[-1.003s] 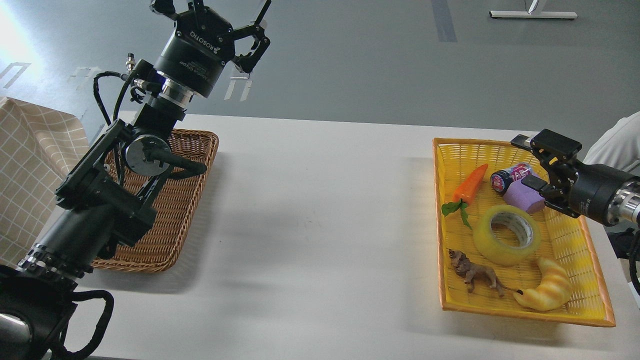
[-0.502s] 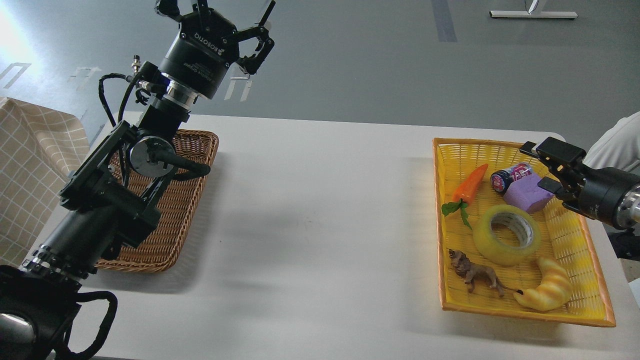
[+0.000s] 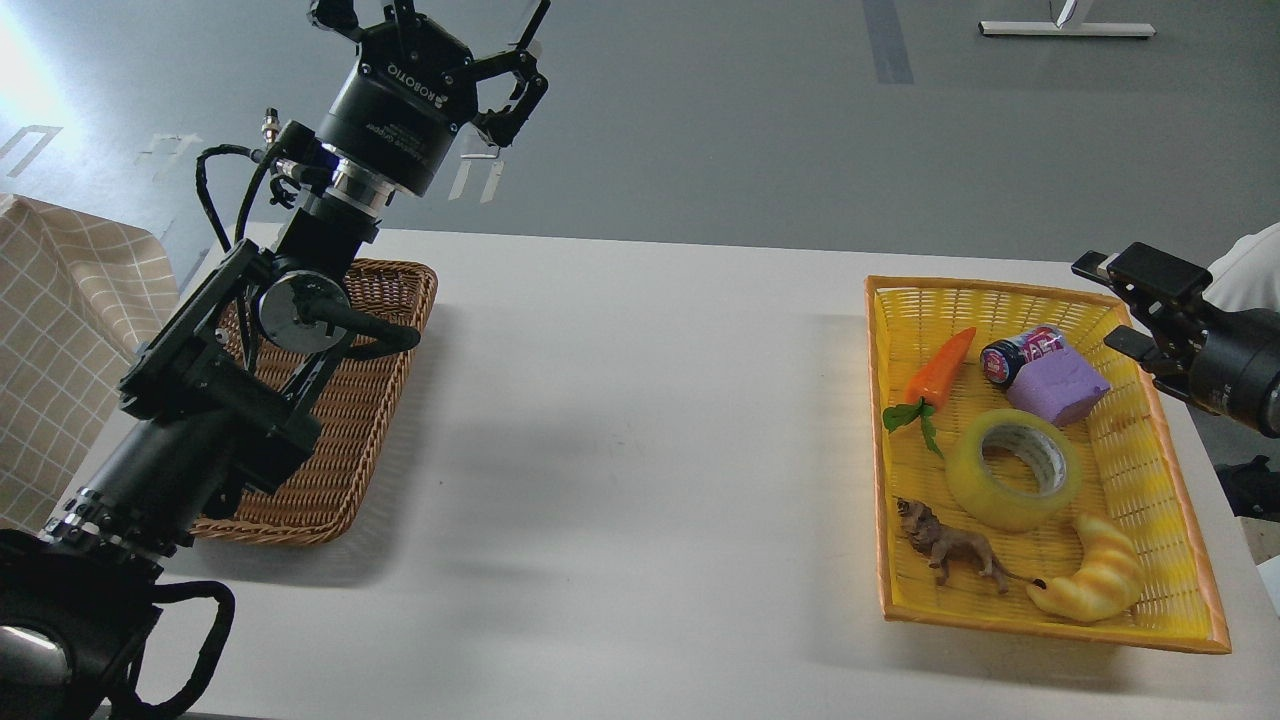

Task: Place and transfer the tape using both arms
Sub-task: 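Move the right gripper down toward the tape roll in the yellow basket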

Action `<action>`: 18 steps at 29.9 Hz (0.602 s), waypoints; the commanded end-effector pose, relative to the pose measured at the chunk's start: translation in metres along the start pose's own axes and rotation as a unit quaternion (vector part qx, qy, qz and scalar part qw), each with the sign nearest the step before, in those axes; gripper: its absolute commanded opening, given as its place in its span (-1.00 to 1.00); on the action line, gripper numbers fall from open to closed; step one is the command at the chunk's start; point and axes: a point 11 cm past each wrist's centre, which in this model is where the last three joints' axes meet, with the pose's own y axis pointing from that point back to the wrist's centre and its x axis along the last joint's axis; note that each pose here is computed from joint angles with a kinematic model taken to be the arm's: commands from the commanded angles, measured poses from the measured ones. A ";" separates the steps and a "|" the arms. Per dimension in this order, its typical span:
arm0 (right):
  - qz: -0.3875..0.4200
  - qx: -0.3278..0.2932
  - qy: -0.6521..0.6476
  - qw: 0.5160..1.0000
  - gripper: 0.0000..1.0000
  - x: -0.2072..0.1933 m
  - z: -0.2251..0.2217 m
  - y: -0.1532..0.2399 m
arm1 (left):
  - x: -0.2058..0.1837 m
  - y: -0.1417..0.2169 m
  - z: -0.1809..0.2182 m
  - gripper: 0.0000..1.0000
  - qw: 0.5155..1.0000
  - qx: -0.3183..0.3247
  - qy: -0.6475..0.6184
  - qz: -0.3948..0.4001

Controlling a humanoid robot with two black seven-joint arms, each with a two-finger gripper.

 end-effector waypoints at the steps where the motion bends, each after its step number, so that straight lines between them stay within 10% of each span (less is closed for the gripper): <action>1: 0.006 -0.011 0.018 1.000 1.00 0.002 0.003 0.000 | 0.000 0.001 0.000 0.95 1.000 0.000 0.000 0.001; 18: 0.045 -0.106 0.210 0.971 1.00 0.015 0.022 0.004 | 0.000 -0.001 0.001 0.95 1.000 -0.001 -0.001 -0.001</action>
